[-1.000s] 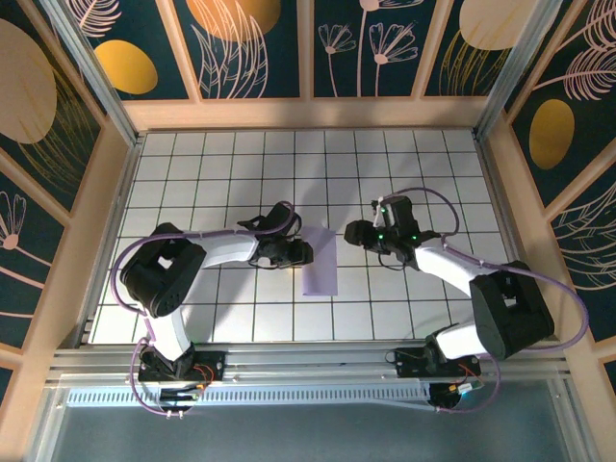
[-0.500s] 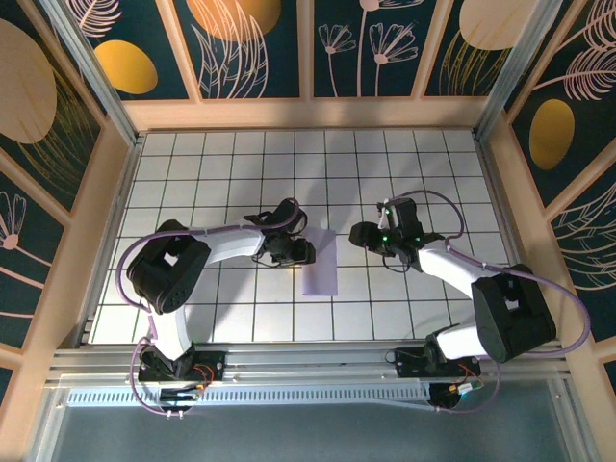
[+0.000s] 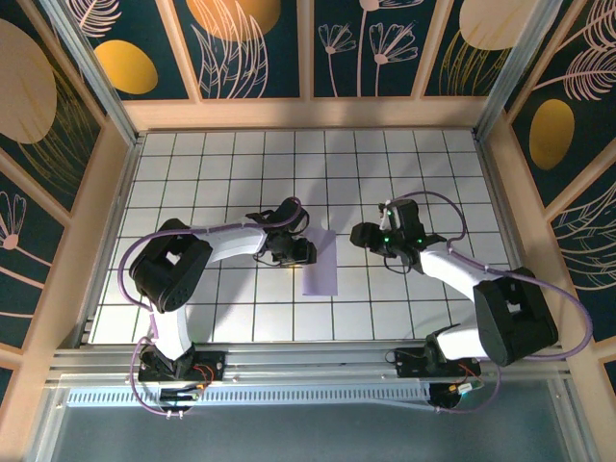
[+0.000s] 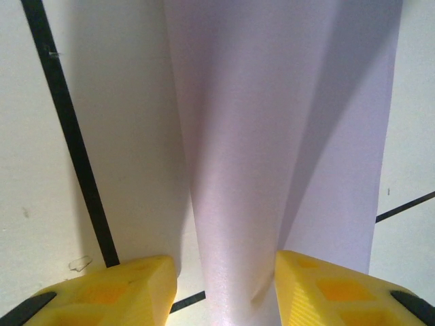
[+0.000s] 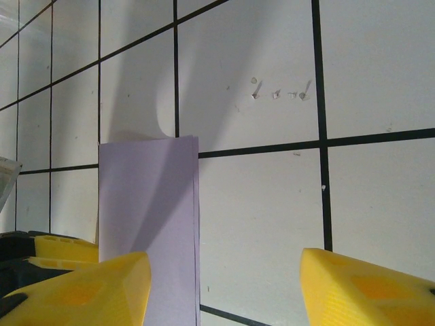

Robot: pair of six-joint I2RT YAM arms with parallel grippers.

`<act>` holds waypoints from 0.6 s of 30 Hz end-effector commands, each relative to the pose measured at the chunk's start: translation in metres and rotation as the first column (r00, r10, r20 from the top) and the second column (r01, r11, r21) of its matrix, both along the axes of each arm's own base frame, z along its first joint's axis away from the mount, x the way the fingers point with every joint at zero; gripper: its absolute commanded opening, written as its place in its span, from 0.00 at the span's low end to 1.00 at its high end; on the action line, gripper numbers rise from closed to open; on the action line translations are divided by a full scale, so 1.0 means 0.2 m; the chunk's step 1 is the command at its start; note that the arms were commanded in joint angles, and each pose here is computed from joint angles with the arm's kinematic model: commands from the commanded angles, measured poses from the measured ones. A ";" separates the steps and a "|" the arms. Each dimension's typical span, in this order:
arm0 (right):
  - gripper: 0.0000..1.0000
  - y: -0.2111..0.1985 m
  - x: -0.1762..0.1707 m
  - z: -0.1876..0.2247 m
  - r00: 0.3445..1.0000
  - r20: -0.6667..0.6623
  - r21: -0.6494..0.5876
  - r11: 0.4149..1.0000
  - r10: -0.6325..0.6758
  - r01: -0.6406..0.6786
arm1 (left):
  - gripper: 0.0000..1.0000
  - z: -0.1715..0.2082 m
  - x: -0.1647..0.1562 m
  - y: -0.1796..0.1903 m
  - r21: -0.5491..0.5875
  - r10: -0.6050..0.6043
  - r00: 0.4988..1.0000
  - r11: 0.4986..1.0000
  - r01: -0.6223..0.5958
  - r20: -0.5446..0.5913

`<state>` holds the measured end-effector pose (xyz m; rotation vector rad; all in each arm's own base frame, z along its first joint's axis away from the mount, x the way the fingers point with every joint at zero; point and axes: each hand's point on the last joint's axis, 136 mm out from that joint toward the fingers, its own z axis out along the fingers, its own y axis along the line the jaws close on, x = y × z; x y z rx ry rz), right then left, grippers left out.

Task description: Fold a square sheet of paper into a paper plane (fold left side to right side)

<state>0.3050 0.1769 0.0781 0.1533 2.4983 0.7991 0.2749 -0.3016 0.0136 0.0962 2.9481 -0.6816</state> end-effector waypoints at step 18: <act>0.61 -0.01 -0.01 0.02 0.999 0.030 0.015 1.000 0.012 -0.013 | 0.46 -0.23 -0.07 -0.01 0.084 -0.046 0.998 0.995 0.049 -0.040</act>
